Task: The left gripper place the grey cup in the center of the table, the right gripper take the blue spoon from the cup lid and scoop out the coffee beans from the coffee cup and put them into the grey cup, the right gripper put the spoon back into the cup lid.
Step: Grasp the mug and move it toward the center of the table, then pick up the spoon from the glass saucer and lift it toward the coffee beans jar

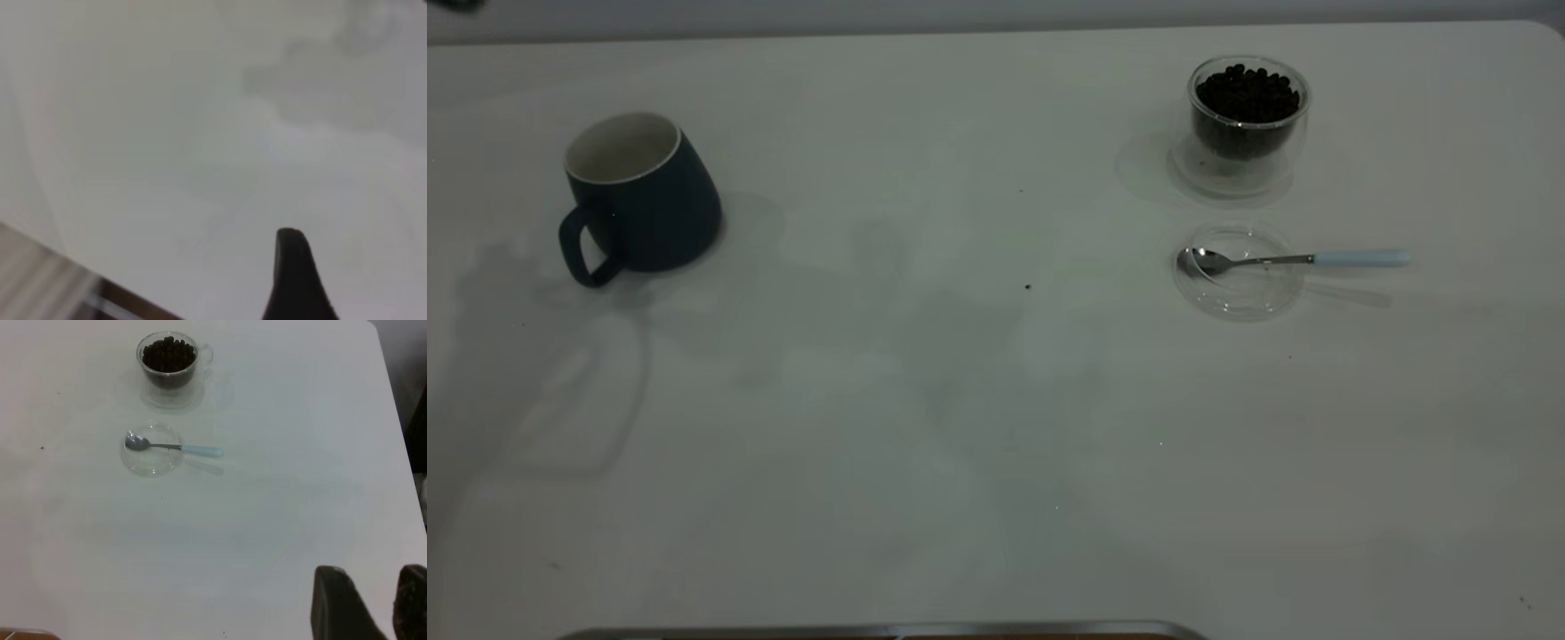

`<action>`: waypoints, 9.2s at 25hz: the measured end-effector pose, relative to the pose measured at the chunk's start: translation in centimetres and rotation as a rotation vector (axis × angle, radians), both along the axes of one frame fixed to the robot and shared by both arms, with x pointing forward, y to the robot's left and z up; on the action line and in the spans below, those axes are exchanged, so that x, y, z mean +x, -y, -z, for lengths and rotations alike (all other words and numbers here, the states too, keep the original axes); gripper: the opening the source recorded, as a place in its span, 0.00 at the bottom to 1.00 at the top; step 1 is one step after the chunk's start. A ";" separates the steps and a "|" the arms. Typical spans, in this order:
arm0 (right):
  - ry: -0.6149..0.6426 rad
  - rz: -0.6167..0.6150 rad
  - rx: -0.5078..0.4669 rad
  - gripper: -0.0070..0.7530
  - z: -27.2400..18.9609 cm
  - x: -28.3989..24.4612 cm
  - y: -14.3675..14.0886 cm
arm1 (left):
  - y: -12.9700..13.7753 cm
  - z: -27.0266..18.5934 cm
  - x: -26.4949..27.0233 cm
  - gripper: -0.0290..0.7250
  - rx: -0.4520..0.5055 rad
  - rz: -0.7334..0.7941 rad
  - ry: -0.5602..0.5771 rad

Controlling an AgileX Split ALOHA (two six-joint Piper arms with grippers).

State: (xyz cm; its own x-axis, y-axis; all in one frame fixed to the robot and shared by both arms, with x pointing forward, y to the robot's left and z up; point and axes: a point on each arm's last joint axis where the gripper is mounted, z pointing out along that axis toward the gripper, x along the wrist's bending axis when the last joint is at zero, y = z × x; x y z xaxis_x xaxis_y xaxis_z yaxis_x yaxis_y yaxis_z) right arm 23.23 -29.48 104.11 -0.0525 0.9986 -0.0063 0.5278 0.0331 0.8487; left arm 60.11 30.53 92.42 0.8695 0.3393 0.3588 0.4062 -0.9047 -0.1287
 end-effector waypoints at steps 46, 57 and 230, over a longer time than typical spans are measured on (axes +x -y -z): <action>0.000 0.001 -0.001 0.33 0.0 0.0 0.0 | 15.7 10.3 2.3 0.77 -0.324 0.618 0.297; 0.000 0.001 -0.001 0.33 0.0 0.0 0.0 | 18.2 9.2 1.6 0.77 -0.431 0.545 0.338; -0.402 0.083 0.447 0.99 4.7 28.0 -1.6 | 0.9 -10.9 -37.9 0.77 -0.915 -0.759 0.607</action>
